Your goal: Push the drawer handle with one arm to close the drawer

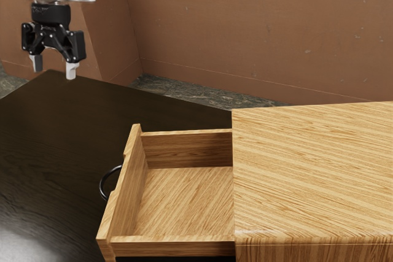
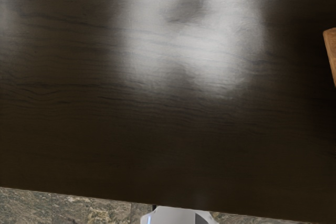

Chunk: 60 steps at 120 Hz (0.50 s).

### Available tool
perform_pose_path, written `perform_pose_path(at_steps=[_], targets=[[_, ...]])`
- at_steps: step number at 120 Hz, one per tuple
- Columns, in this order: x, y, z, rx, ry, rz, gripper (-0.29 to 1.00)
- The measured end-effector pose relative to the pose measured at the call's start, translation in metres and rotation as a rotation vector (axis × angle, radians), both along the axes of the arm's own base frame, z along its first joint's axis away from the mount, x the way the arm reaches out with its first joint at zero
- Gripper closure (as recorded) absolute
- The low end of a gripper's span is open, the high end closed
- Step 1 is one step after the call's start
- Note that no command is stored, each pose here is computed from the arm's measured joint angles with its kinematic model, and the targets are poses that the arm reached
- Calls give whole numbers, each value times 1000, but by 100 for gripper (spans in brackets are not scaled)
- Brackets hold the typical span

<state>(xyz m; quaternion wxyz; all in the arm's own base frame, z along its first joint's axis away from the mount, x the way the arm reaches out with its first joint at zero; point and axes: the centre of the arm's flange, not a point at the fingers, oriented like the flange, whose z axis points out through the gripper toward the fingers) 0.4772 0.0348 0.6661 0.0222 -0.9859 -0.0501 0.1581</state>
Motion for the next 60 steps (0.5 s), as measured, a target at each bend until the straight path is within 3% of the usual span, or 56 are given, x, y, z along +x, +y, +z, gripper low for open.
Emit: perform_pose_path(at_steps=[16,23,31,60], targets=[[16,-4,8,10,-128,-8,0],[10,-7,65,14,-263,-10,0],[1,-18,105,12,-354,-27,0],[-9,-60,133,-1,-416,-103,0]])
